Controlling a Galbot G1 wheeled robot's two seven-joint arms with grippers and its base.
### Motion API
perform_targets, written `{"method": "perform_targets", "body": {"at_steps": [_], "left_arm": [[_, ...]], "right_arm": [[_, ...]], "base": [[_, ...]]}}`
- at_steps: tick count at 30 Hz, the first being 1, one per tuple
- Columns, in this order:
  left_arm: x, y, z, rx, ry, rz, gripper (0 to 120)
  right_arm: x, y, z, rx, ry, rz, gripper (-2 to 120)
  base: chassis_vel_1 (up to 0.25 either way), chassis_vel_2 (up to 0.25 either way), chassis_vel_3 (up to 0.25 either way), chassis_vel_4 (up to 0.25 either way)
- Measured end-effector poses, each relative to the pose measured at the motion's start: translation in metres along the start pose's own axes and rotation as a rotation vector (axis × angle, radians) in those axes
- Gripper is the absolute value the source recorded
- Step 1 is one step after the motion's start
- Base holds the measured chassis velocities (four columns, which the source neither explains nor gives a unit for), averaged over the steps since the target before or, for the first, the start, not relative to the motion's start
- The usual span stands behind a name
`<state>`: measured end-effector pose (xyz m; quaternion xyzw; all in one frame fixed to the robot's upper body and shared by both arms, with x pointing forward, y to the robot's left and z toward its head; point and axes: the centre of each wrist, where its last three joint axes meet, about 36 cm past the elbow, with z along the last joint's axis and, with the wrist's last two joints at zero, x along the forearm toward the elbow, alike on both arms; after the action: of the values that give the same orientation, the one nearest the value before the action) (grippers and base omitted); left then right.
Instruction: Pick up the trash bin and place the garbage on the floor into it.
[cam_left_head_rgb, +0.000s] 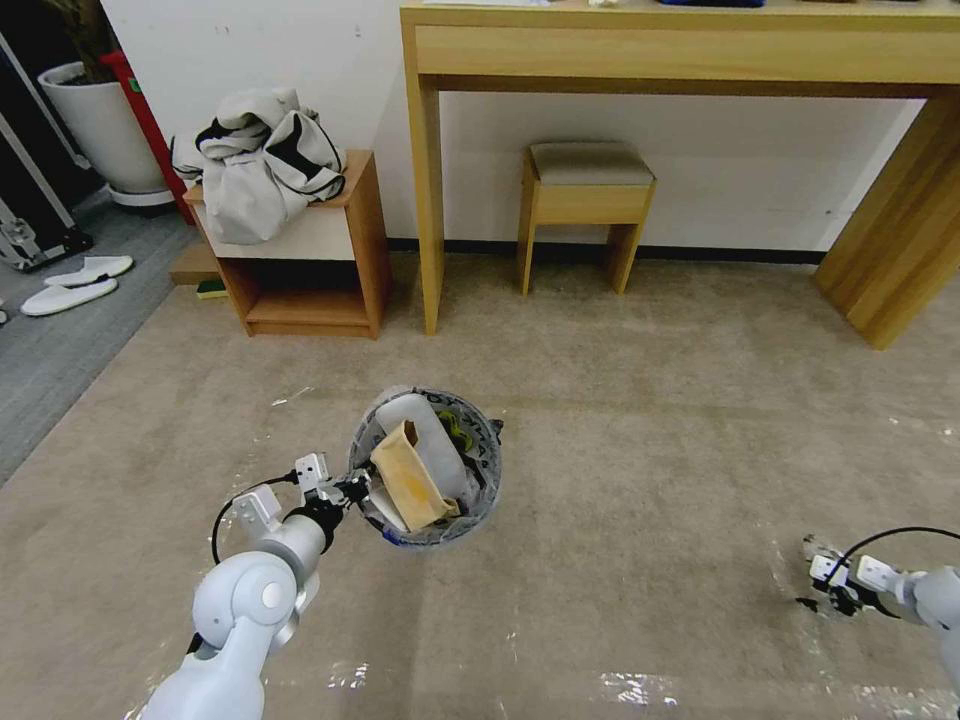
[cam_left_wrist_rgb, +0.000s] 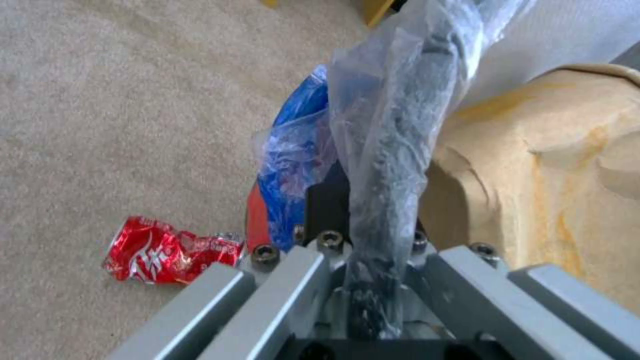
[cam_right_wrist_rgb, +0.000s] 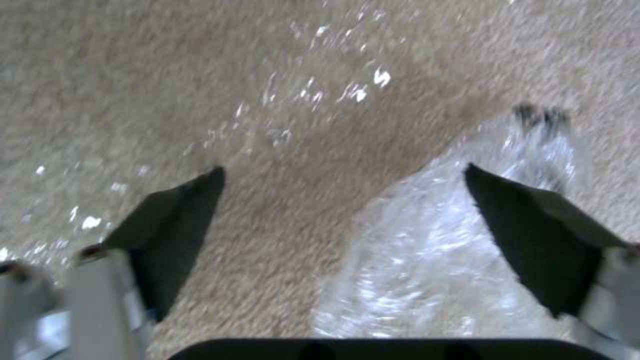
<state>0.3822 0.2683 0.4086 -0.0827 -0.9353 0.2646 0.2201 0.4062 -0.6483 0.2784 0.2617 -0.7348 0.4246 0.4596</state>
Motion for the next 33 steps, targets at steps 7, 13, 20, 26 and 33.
{"method": "perform_targets", "body": {"at_steps": [7, 13, 20, 26, 33], "left_arm": [[0.001, 0.0, 0.002, 0.004, -0.002, -0.001, 0], [0.001, 0.0, 0.002, 0.002, -0.002, -0.002, 0], [-0.003, -0.001, 0.004, 0.004, 0.003, 0.001, 0], [-0.003, 0.001, 0.005, -0.001, 0.006, 0.001, 0], [0.002, 0.001, 0.005, -0.004, 0.003, -0.001, 0]], "right_arm": [[-0.002, 0.008, 0.005, -0.016, 0.005, -0.009, 100], [-0.004, 0.011, 0.007, -0.027, 0.007, -0.002, 100], [0.002, 0.008, 0.013, -0.025, 0.023, 0.018, 100], [0.017, 0.004, 0.028, -0.027, 0.031, 0.038, 100], [0.023, 0.004, 0.03, -0.02, 0.012, 0.045, 100]], "base": [[0.0, 0.0, 0.0, 0.0], [0.0, 0.0, 0.0, 0.0], [0.0, 0.0, 0.0, 0.0], [0.0, 0.0, 0.0, 0.0], [0.0, 0.0, 0.0, 0.0]]}}
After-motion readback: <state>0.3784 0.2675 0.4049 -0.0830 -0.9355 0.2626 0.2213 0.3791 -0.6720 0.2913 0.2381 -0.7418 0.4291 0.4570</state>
